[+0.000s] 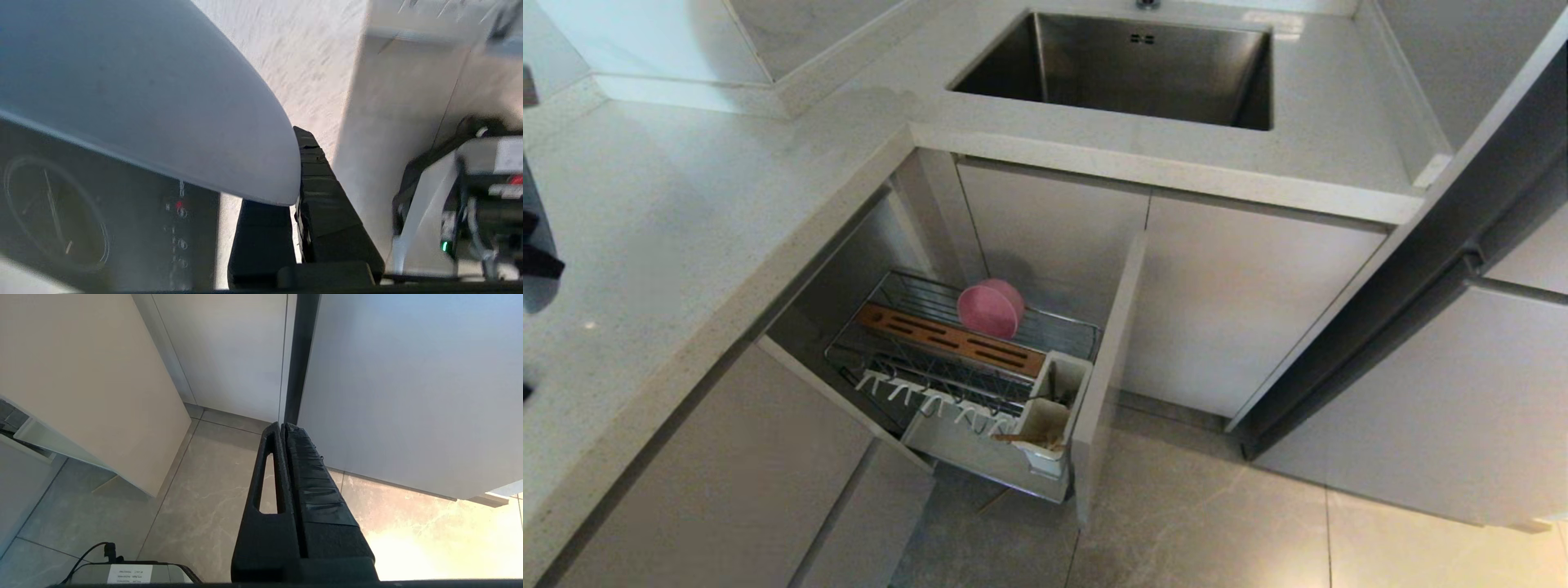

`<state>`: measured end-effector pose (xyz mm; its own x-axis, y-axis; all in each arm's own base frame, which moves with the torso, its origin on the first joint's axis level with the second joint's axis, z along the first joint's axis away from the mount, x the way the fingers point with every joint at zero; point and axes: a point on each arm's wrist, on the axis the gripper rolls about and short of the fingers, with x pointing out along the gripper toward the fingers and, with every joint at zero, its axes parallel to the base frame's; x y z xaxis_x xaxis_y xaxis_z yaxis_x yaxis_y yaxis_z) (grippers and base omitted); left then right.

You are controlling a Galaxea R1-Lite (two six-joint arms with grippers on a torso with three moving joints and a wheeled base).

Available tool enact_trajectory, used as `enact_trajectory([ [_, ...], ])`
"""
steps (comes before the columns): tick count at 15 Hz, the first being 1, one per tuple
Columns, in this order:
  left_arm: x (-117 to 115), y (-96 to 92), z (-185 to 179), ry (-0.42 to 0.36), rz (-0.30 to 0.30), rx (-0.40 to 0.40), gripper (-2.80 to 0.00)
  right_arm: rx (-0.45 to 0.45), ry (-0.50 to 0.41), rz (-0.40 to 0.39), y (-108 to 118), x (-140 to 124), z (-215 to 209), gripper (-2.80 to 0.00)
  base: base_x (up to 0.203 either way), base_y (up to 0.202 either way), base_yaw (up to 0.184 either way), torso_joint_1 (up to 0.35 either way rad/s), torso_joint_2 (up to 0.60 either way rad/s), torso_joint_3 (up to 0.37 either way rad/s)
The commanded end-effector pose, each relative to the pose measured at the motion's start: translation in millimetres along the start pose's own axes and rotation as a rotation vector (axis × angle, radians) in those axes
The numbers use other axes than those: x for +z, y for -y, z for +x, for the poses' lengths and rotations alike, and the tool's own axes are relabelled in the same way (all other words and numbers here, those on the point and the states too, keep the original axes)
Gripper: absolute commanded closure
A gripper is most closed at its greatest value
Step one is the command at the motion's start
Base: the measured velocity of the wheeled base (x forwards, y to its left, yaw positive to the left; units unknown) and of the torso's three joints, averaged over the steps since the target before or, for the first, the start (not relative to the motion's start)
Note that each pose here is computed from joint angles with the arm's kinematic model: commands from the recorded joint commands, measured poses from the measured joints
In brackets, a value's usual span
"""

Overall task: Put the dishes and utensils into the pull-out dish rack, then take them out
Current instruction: Take the plate out of the cupboard

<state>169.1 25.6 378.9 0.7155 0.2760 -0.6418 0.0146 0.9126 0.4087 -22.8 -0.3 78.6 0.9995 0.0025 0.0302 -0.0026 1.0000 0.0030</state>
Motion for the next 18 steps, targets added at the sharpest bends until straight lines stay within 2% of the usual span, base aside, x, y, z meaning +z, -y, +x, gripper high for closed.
enact_trajectory([
  [1, 4.9, 0.7, 20.7, -0.077, 0.015, 0.012, 0.0, 0.0, -0.007, 0.0, 0.0, -2.1, 0.5, 0.0, 0.0, 0.0, 0.0, 0.0, 0.0, 0.0],
  [4, 13.8, 0.7, 57.5, -0.215, 0.04, 0.128, 0.0, 0.0, -0.008, 0.0, 0.0, -2.3, 0.6, 0.0, 0.0, 0.0, 0.0, 0.0, 0.0, 0.0],
  [5, 16.3, 0.7, 66.0, -0.235, 0.045, 0.151, 0.0, 0.0, -0.007, 0.0, 0.0, -2.1, 0.5, 0.0, 0.0, 0.0, 0.0, 0.0, 0.0, 0.0],
  [8, 29.5, 0.2, 93.0, -0.246, 0.048, 0.248, 0.0, 0.0, -0.007, 0.0, 0.0, -2.1, 0.5, 0.0, 0.0, 0.0, 0.0, 0.0, 0.0, 0.0],
  [10, 36.8, 3.7, 104.9, -0.24, 0.056, 0.284, 0.0, 0.0, -0.007, 0.0, 0.0, -2.1, 0.5, 0.0, 0.0, 0.0, 0.0, 0.0, 0.0, 0.0],
  [14, 43.5, 16.9, 127.7, -0.286, 0.107, 0.306, 0.0, 0.0, -0.008, 0.0, 0.0, -2.2, 0.6, 0.0, 0.0, 0.0, 0.0, 0.0, 0.0, 0.0],
  [18, 47.3, 22.4, 132.5, -0.292, 0.122, 0.342, 0.0, 0.0, -0.007, 0.0, 0.0, -2.2, 0.5, 0.0, 0.0, 0.0, 0.0, 0.0, 0.0, 0.0],
])
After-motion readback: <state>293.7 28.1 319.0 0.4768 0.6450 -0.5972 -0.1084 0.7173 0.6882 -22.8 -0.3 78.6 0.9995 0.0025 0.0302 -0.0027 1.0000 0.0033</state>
